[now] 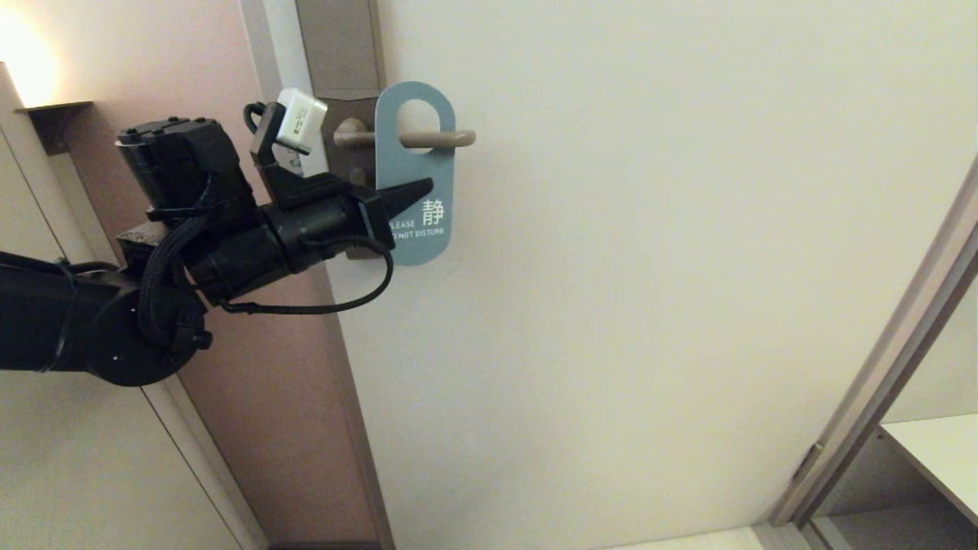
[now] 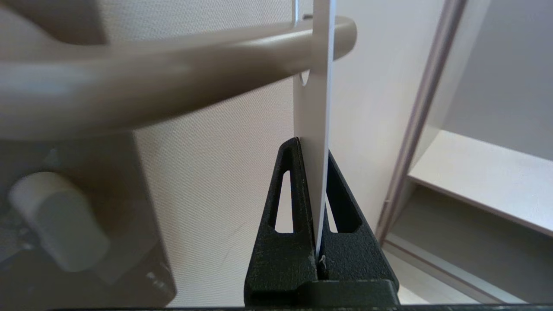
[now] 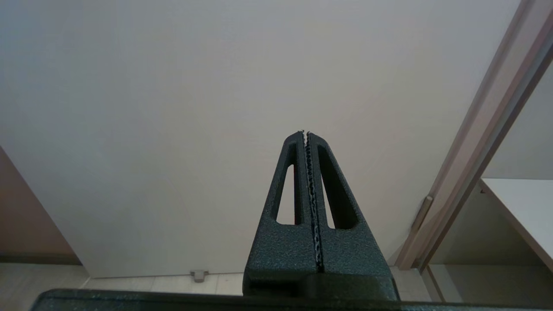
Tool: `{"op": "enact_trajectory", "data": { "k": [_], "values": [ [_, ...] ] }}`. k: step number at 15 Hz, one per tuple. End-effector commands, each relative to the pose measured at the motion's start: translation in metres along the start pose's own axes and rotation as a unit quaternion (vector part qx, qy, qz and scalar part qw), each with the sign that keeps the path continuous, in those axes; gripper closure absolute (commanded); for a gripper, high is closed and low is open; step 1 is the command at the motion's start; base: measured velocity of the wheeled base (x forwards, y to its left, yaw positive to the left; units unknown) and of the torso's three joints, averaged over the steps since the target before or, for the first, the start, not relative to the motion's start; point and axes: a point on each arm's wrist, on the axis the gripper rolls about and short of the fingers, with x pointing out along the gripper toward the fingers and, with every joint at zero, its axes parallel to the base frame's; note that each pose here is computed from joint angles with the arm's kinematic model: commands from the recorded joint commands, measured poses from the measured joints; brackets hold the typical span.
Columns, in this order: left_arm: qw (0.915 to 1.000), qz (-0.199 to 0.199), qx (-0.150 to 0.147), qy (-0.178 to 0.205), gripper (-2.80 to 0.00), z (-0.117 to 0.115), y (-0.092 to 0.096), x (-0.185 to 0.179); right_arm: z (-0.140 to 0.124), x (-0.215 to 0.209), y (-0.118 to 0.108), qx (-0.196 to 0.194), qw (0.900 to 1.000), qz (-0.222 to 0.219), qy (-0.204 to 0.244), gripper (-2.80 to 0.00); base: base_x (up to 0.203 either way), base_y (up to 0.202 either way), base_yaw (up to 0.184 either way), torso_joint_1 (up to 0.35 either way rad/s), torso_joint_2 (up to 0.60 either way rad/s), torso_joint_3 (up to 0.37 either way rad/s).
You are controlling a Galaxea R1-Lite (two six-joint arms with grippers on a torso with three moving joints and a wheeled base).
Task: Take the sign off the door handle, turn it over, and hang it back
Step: Take down the sign
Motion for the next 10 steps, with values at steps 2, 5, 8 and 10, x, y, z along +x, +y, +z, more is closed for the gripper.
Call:
{"op": "enact_trajectory", "data": {
  "k": [2, 5, 8, 10],
  "values": [
    [1.0000, -0.001, 0.003, -0.002, 0.00, 0.0001, -0.0053, 0.0026, 0.0001, 0.0000, 0.0000, 0.000, 1.000, 0.001, 0.000, 0.00, 0.000, 0.000, 0.000, 0.000, 0.00, 0.000],
    [1.0000, 0.000, 0.002, -0.001, 0.00, -0.0004, -0.0049, 0.0022, 0.0001, 0.0000, 0.0000, 0.000, 1.000, 0.001, 0.000, 0.00, 0.000, 0.000, 0.000, 0.000, 0.00, 0.000],
    [1.0000, 0.003, 0.000, 0.003, 0.00, -0.0043, -0.0033, 0.0043, 0.0001, 0.0000, 0.0000, 0.000, 1.000, 0.001, 0.000, 0.00, 0.000, 0.000, 0.000, 0.000, 0.00, 0.000],
    [0.9999, 0.010, -0.003, 0.009, 0.00, -0.0097, -0.0010, 0.0071, 0.0001, 0.0000, 0.0000, 0.000, 1.000, 0.001, 0.000, 0.00, 0.000, 0.000, 0.000, 0.000, 0.00, 0.000]
  ]
}}
